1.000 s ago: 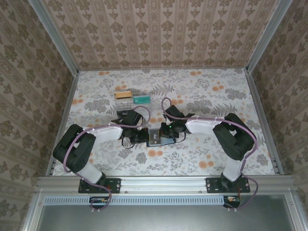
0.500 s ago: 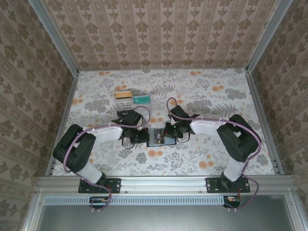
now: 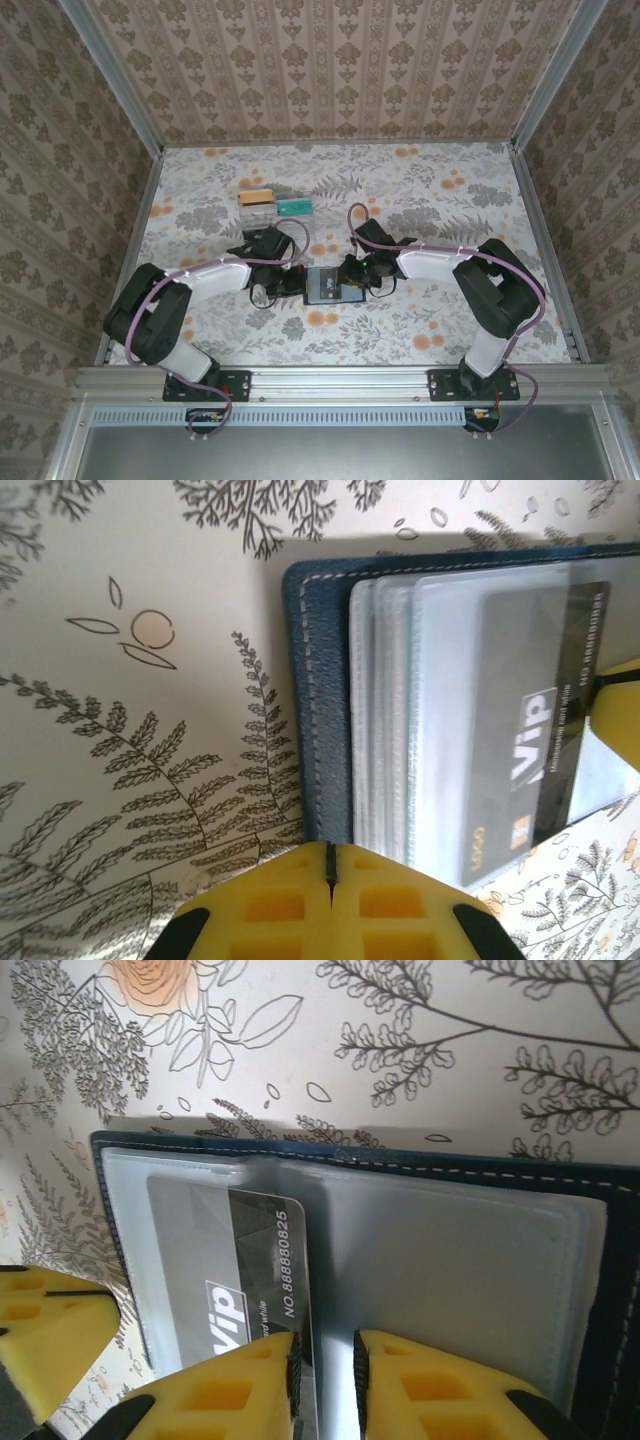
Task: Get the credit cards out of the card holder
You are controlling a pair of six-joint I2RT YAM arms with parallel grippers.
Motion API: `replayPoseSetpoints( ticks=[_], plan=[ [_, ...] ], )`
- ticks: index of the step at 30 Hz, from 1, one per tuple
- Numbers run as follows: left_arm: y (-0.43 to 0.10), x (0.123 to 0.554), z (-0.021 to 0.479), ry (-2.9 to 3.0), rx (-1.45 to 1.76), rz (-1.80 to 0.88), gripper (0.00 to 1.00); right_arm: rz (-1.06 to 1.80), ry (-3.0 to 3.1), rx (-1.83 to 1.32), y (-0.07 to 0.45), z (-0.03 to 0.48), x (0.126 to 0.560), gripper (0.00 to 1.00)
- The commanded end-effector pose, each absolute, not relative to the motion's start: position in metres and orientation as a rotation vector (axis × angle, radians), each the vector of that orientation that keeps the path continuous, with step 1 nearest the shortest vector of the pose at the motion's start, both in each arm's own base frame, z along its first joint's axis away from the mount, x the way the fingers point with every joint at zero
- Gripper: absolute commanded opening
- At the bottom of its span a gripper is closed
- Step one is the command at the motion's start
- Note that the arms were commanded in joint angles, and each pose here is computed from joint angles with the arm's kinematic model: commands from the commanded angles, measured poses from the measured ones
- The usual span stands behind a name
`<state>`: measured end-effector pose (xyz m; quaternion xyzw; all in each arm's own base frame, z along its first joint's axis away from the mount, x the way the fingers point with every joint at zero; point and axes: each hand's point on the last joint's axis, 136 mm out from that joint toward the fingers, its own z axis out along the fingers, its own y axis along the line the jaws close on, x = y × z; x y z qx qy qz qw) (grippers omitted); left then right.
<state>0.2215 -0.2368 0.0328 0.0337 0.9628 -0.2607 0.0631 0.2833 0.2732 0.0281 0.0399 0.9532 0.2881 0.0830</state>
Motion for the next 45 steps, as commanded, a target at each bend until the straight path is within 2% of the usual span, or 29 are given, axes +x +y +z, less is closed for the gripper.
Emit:
replayPoseSetpoints(
  ticks=[1, 7, 27, 30, 33, 45],
  plan=[
    [-0.242, 0.233, 0.057, 2.841, 0.137, -0.807, 0.00, 0.927, 2.821, 0.111, 0.280, 0.037, 0.283, 0.25],
    [-0.259, 0.236, 0.061, 2.817, 0.190, -0.885, 0.00, 0.927, 2.835, 0.109, 0.283, 0.032, 0.282, 0.25],
    [-0.258, 0.218, 0.018, 2.968, 0.189, -0.828, 0.00, 0.940, 2.869, 0.105, 0.285, 0.018, 0.276, 0.24],
    [-0.257, 0.217, 0.016, 2.974, 0.187, -0.824, 0.00, 0.941, 2.868, 0.104, 0.285, 0.018, 0.276, 0.19],
    [-0.255, 0.217, 0.015, 2.981, 0.183, -0.808, 0.00, 0.922, 2.868, 0.105, 0.282, 0.018, 0.275, 0.10],
    [-0.242, 0.213, 0.004, 3.041, 0.166, -0.703, 0.00, 0.877, 2.867, 0.144, 0.254, 0.021, 0.270, 0.04]
  ],
)
